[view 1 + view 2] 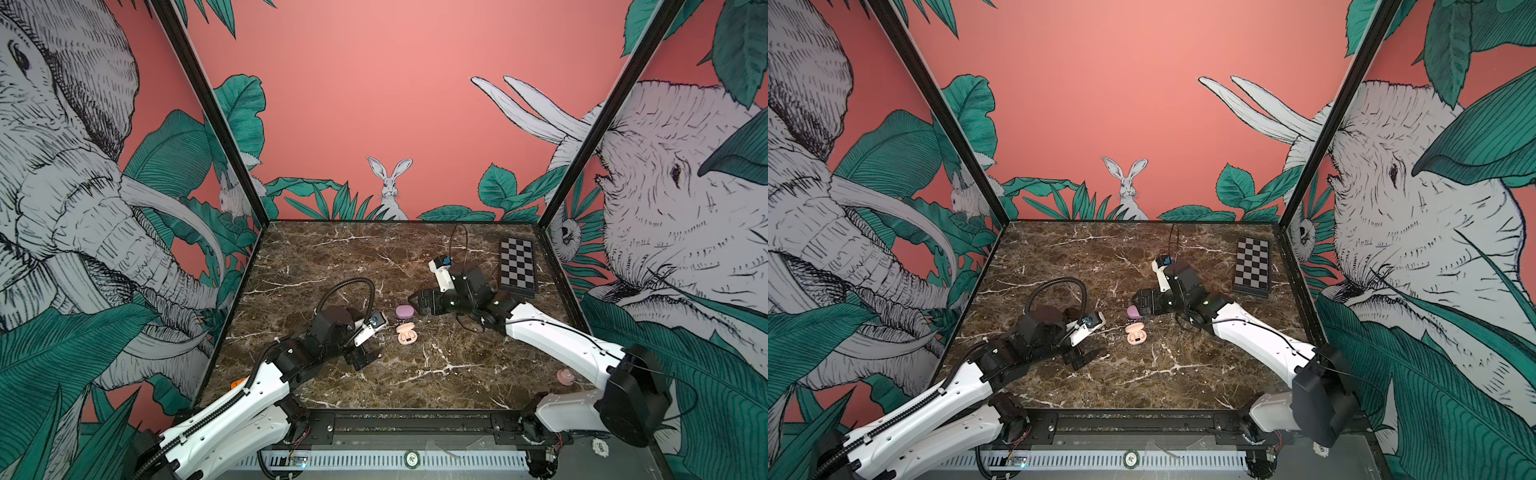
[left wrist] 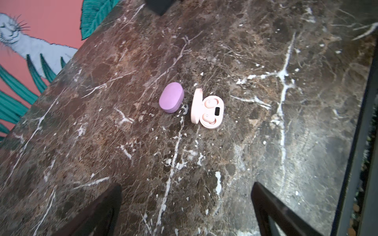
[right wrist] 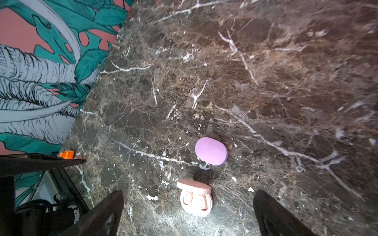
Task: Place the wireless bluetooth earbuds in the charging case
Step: 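Raise the right gripper away from the filled pink case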
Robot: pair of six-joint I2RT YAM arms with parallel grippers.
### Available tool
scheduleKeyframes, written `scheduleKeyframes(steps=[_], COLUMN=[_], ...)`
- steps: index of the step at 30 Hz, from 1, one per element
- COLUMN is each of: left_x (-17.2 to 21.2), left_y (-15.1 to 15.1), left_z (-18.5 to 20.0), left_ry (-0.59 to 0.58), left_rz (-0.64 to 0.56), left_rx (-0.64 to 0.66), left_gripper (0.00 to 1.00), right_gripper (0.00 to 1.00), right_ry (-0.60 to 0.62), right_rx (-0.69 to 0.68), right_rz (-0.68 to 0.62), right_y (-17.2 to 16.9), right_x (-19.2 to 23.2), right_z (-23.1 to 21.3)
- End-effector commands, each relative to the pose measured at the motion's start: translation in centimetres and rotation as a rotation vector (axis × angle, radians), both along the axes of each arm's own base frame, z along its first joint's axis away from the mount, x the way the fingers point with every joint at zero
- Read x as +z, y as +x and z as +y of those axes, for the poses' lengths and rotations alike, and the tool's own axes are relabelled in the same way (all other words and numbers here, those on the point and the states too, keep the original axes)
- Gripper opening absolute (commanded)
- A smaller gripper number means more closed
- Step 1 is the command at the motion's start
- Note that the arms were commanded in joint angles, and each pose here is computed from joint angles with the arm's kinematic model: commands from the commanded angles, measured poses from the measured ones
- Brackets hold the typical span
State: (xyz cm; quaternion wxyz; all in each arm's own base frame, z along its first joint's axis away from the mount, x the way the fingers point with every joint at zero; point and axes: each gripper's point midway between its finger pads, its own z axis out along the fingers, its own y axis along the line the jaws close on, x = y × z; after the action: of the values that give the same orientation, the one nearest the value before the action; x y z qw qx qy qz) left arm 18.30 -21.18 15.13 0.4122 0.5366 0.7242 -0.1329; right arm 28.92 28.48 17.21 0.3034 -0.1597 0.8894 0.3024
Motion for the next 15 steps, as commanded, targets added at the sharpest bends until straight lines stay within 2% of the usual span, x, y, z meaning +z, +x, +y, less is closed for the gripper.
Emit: scheduleKeyframes(steps=[1, 5, 15], left_x=[0.8, 0.1, -0.1], left_y=[-1.5, -2.1, 0.1], left_z=[-1.6, -2.2, -1.6], left_ry=[-0.024, -0.035, -0.041], left_rz=[-0.025, -0.023, -0.137], left_rx=[-0.156, -0.201, -0.109], left_gripper=[0.99, 0.99, 0.99], right_gripper=[0.98, 0.98, 0.98], right_ry=[0.029, 0.03, 0.086], right_rx=[0.054, 0.094, 0.19], right_rz=[-0.026, -0.004, 0.031], right_y=[0.8, 1.2, 1.3], right_x=[0.5, -0.8, -2.1], right_z=[1.1, 2.1, 4.5])
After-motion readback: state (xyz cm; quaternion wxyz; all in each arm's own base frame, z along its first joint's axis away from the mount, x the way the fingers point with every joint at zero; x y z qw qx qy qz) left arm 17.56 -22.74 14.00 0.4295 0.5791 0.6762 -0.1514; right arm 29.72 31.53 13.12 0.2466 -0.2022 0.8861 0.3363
